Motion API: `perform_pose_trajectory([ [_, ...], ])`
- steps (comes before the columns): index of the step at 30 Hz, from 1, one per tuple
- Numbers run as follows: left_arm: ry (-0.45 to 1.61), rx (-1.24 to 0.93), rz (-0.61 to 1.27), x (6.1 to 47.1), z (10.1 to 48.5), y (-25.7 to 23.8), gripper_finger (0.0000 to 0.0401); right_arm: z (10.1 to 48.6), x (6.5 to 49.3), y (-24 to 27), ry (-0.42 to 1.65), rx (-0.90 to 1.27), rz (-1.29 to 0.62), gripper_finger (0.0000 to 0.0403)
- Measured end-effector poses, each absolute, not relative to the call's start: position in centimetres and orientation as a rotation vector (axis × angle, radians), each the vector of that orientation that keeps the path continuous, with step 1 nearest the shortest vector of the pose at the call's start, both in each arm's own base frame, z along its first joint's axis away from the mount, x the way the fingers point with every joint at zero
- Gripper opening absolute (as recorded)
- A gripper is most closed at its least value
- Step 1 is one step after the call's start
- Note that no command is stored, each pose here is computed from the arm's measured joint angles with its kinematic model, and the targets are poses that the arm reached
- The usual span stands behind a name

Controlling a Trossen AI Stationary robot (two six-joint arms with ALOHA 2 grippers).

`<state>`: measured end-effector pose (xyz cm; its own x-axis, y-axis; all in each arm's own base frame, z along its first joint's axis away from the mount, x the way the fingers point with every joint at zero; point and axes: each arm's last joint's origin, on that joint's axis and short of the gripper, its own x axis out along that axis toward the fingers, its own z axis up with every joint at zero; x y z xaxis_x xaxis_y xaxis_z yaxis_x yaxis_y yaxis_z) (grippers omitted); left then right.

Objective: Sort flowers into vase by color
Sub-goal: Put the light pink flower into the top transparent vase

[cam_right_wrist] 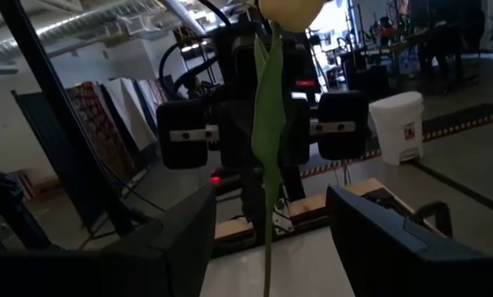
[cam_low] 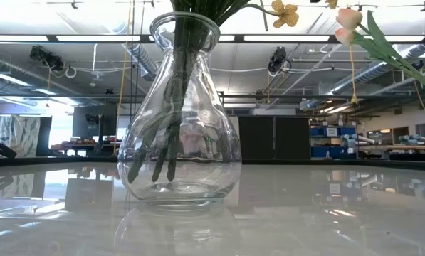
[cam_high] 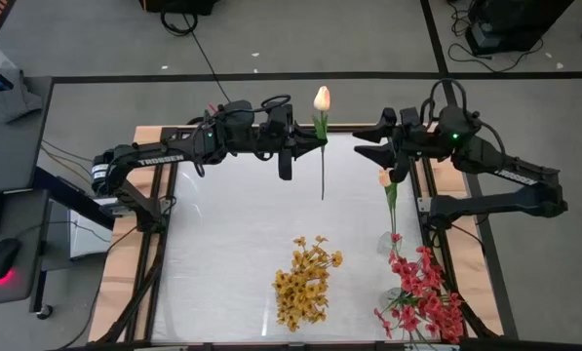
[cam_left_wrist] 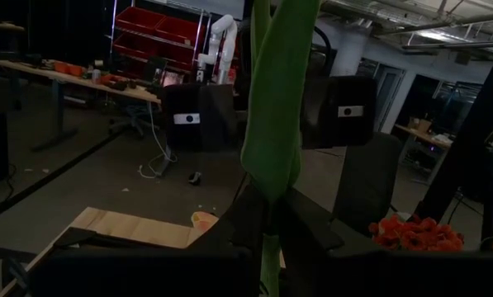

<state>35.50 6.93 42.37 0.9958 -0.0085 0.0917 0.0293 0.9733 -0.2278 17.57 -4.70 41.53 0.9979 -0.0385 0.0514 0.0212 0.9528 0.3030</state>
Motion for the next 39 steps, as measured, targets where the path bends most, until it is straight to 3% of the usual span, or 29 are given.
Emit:
perform_pose_trajectory([
  [39, 0.004, -0.221, -0.025, 35.7, 41.5, 6.3, 0.004, 40.2, 24.2, -5.5, -0.148, 0.389, 0.024, 0.0227],
])
